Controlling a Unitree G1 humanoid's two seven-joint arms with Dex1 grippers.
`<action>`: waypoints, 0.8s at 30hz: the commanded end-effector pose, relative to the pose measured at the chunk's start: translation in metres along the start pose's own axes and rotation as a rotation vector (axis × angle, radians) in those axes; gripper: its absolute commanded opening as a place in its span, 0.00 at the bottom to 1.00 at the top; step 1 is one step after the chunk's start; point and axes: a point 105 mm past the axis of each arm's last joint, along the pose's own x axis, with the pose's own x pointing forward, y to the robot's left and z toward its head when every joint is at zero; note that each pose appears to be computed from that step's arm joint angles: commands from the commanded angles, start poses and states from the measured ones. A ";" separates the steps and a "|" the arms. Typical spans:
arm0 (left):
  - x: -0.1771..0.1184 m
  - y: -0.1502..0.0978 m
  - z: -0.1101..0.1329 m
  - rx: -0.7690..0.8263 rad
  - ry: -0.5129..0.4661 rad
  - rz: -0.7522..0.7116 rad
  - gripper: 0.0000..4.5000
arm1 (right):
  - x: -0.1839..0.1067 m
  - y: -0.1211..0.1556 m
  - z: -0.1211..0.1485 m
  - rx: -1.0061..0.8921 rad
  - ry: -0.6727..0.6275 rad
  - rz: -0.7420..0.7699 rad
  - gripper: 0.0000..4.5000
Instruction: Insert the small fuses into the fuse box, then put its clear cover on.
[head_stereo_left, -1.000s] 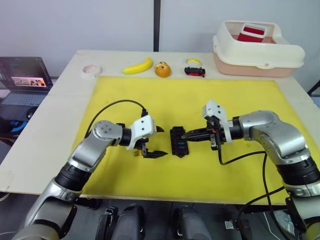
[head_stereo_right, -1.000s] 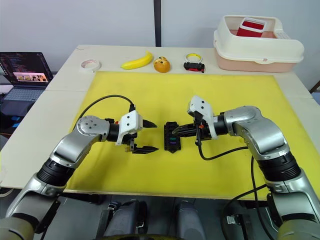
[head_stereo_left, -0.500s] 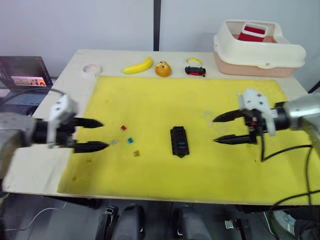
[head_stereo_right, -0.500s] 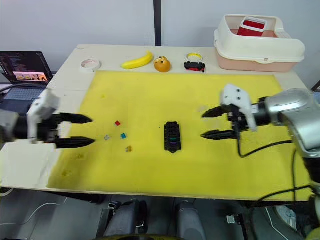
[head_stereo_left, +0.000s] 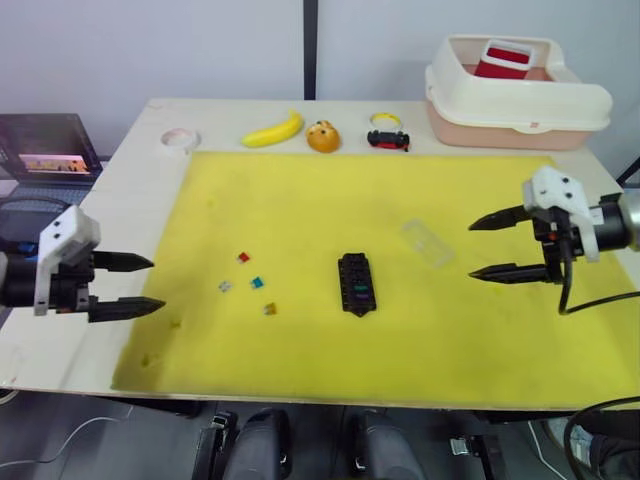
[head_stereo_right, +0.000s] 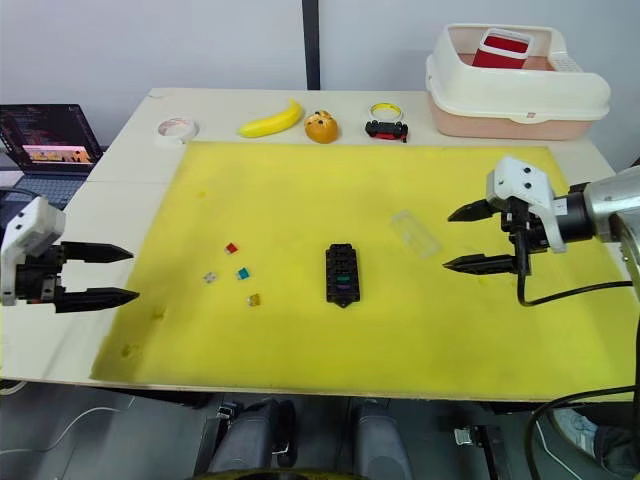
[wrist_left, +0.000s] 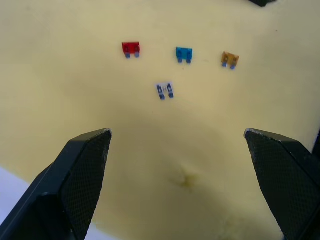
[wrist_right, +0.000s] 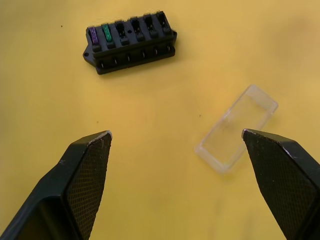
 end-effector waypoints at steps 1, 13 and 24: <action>0.017 0.001 0.003 -0.085 -0.048 -0.059 1.00 | 0.016 0.008 0.039 -0.099 -0.092 0.036 0.98; 0.061 0.012 -0.020 -0.584 -0.033 -0.251 1.00 | 0.075 0.045 0.080 -0.132 -0.211 0.144 0.98; 0.083 0.013 -0.029 -0.767 -0.013 -0.314 1.00 | 0.073 0.055 0.070 -0.097 -0.191 0.143 0.98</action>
